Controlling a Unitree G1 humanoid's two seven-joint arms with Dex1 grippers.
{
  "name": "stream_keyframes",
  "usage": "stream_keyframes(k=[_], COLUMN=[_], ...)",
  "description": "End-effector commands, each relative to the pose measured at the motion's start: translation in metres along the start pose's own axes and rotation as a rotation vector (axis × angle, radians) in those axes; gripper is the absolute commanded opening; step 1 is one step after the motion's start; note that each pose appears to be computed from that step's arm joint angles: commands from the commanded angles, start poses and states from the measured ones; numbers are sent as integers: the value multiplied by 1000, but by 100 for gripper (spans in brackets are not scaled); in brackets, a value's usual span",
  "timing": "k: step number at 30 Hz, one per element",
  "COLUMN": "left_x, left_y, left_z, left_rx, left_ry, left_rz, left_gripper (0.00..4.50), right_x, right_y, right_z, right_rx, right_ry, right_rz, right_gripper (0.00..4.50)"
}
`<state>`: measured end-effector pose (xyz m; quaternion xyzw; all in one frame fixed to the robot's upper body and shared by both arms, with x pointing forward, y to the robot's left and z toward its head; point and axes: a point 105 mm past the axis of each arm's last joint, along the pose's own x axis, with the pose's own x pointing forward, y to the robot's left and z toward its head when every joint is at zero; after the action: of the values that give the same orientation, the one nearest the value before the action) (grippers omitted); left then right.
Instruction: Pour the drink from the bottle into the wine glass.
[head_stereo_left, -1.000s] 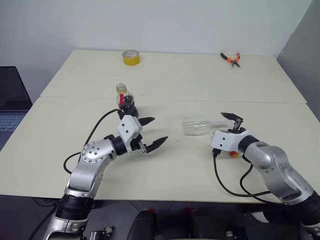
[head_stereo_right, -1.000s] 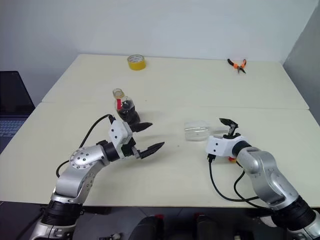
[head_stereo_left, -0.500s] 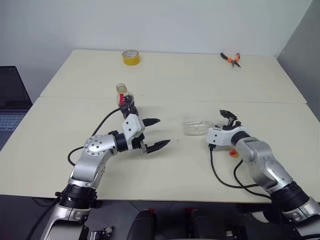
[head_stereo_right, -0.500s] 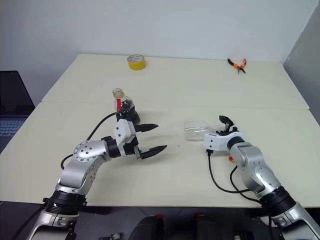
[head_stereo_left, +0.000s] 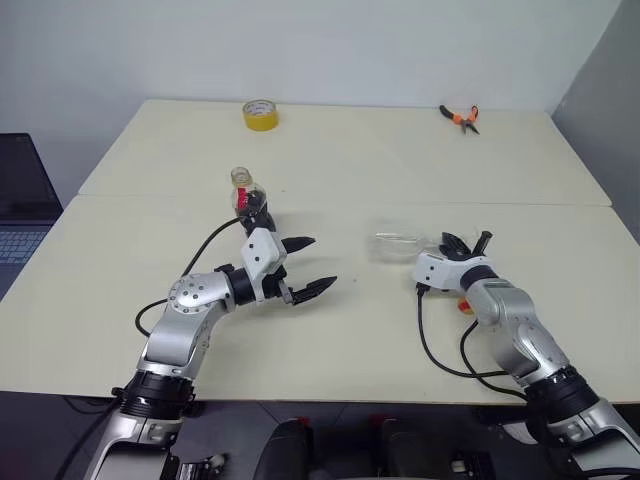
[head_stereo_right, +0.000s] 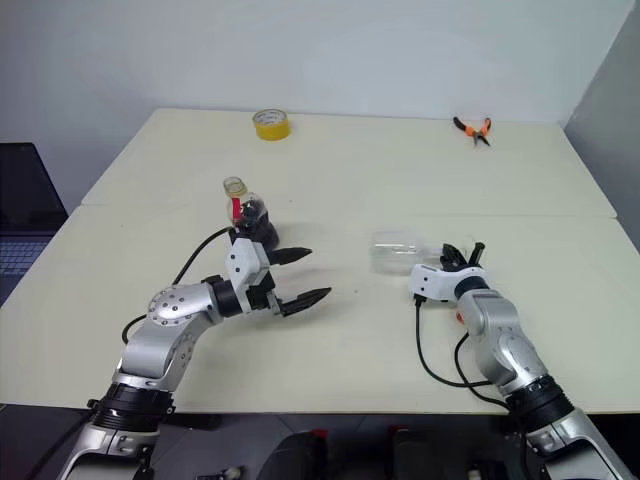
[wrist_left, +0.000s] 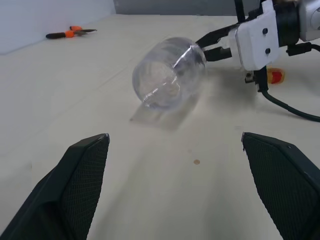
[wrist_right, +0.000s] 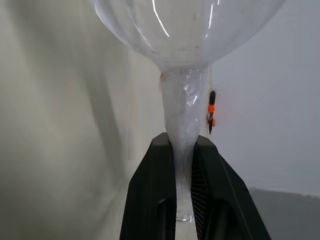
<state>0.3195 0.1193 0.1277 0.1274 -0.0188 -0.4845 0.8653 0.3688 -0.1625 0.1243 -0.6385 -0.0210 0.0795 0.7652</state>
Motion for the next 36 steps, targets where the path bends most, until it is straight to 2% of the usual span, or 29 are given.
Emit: stream_keyframes(k=[1, 3, 5, 7, 10, 13, 18, 23, 28, 36], left_x=[-13, -25, -34, -38, -49, -59, -72, -76, -77, -68], left_y=[10, 13, 14, 15, 14, 11, 0, 0, 5, 10], left_z=[12, 9, 6, 6, 14, 17, 28, 37, 56, 69], left_rx=[0, -37, -65, -86, -112, -139, -153, -133, -69, -24], left_ry=[-55, -63, -59, -57, -66, -54, -33, -32, -43, -63], left_rz=[65, 86, 88, 87, 59, 35, -37, -47, -61, -80], left_gripper=[450, 450, 450, 450, 450, 450, 450, 450, 450, 450], right_x=[-5, -5, -5, -5, -4, 1, 6, 11, 13, 15], right_y=[-46, -56, -55, -51, -29, -17, -1, 14, 33, 52], right_z=[15, 28, 45, 52, 89, 109, 137, 148, 145, 138], right_rx=[152, 393, 660, 780, 1048, 1191, 1246, 1232, 1215, 1181], right_ry=[-67, -168, -290, -345, -540, -636, -742, -766, -747, -704], right_rz=[-166, -219, -184, -136, 29, 110, 209, 262, 309, 359], right_gripper=[13, 13, 13, 13, 13, 13, 13, 13, 13, 13])
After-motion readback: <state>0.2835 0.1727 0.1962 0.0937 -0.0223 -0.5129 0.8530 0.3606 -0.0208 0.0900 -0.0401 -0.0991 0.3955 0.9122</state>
